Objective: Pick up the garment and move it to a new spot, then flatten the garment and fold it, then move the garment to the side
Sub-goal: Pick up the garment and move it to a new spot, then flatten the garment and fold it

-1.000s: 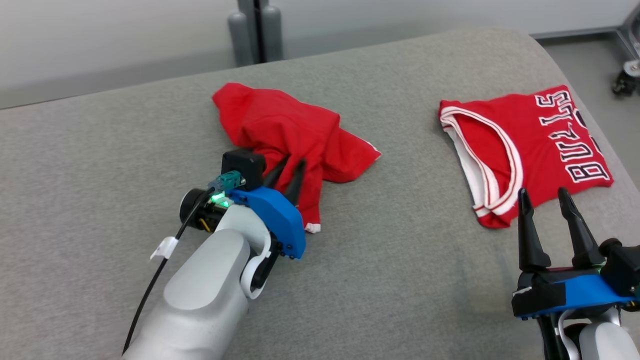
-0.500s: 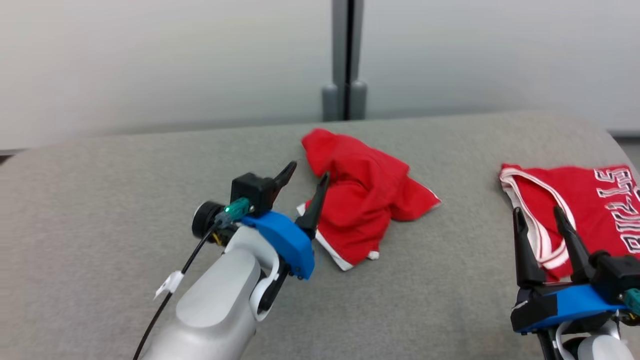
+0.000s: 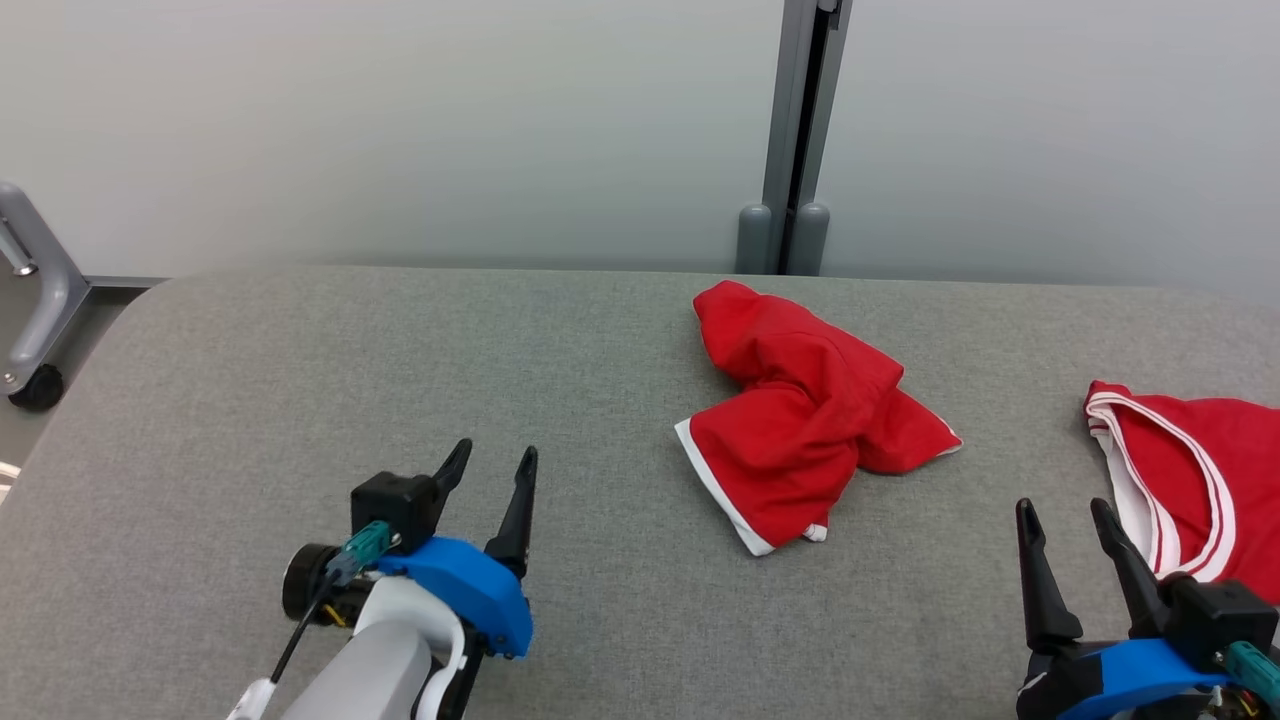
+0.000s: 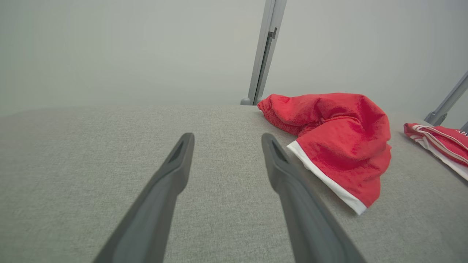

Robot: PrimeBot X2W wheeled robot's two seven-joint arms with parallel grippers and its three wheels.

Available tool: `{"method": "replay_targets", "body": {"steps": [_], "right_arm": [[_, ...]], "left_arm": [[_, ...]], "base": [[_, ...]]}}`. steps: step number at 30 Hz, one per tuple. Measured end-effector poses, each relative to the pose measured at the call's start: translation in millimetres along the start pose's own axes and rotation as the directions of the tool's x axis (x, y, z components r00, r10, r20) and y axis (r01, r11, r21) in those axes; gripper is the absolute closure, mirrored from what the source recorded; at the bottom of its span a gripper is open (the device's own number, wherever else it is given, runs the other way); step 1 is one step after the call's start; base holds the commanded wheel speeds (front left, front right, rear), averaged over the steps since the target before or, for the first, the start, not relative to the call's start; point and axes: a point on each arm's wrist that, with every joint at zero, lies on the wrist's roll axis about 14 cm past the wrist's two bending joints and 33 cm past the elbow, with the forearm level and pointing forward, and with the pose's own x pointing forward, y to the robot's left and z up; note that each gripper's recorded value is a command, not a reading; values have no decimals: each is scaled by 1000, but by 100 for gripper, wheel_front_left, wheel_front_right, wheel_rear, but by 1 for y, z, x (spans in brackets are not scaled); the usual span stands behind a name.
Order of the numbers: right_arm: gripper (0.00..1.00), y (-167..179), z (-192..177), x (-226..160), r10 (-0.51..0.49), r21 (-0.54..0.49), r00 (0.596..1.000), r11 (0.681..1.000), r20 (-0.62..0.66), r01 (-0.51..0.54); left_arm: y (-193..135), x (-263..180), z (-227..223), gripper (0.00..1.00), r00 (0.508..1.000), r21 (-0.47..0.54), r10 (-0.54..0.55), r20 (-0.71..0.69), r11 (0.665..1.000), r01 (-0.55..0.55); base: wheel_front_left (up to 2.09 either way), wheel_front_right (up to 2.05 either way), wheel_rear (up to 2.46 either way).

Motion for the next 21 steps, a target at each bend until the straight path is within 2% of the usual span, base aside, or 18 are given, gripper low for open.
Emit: {"method": "replay_targets", "body": {"steps": [11,21], "right_arm": [[0,-1,-17,-5,-6,32,1000,999,-26,7],[0,-3,-19,-6,-16,35,1000,999,-24,17]], "left_arm": [[35,-40,-19,0,983,-85,185,9,979,-184],[26,-48,-20,0,983,-84,179,25,981,-177]], "base": [[0,0,0],[0,0,0]]}}
